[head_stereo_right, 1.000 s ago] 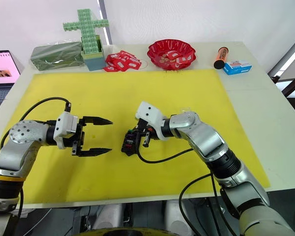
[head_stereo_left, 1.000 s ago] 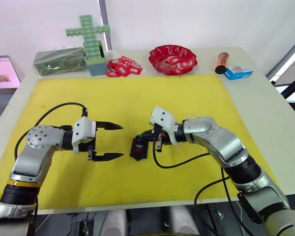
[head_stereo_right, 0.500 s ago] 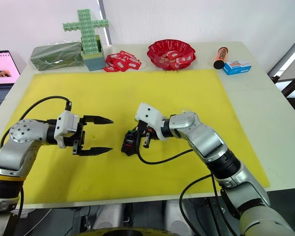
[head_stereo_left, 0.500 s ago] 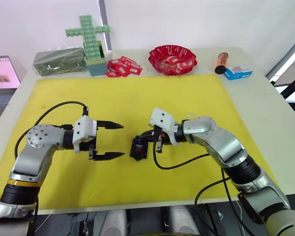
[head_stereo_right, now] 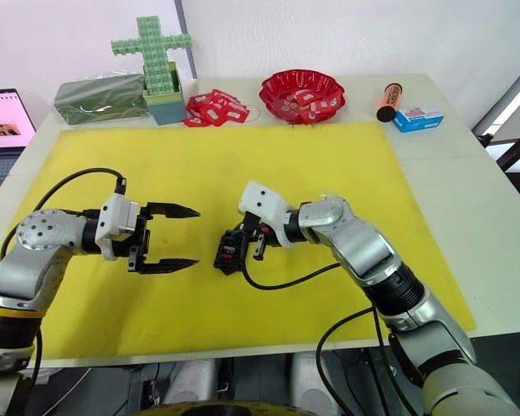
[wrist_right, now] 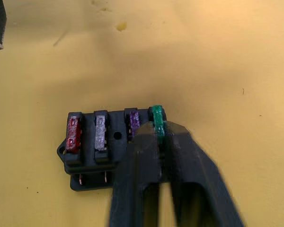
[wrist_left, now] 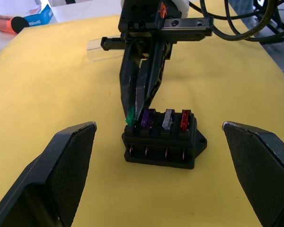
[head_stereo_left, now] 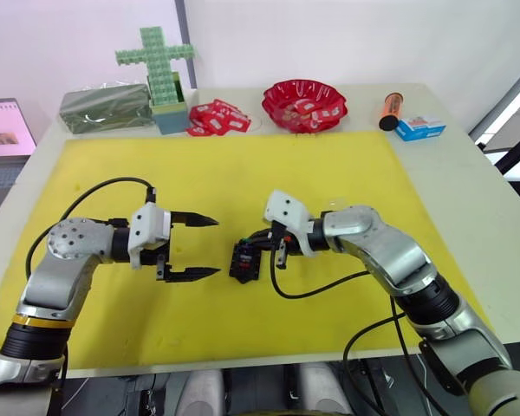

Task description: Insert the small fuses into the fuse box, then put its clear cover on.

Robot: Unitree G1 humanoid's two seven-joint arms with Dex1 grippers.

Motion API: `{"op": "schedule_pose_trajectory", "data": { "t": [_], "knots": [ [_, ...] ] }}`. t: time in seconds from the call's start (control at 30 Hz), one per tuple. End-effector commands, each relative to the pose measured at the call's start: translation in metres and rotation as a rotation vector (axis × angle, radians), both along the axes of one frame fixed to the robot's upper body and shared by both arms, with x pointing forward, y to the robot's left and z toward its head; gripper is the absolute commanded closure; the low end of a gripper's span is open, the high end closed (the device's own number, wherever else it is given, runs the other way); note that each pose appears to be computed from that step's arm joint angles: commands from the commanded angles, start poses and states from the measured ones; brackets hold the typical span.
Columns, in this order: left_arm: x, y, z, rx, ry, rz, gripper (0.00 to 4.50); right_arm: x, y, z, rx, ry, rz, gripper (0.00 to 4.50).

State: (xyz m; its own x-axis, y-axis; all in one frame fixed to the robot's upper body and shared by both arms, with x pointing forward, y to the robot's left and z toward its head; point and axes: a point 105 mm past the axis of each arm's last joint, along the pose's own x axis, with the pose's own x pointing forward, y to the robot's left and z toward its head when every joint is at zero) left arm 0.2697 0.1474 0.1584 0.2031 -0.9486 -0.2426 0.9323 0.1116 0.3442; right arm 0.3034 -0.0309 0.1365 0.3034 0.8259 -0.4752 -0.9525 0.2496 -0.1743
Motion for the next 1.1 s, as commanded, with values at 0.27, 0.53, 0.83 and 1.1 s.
{"op": "schedule_pose_trajectory", "data": {
  "t": [0.27, 0.53, 0.83, 1.1],
  "knots": [
    [0.0, 0.004, 0.005, 0.005, -0.025, -0.009, 0.0, -0.002, 0.002, -0.001, 0.005, 0.007, 0.01, 3.45],
    [-0.004, 0.002, 0.003, 0.006, -0.026, -0.014, 0.0, -0.006, 0.007, 0.018, 0.099, 0.003, 0.055, 3.45],
    [-0.002, 0.003, 0.002, 0.004, -0.027, -0.011, 0.0, -0.006, 0.008, 0.028, 0.141, -0.002, 0.06, 3.45],
    [-0.002, 0.0, 0.003, -0.001, -0.032, -0.014, 0.0, -0.001, 0.003, 0.021, 0.106, -0.005, 0.035, 3.45]
  ]
}}
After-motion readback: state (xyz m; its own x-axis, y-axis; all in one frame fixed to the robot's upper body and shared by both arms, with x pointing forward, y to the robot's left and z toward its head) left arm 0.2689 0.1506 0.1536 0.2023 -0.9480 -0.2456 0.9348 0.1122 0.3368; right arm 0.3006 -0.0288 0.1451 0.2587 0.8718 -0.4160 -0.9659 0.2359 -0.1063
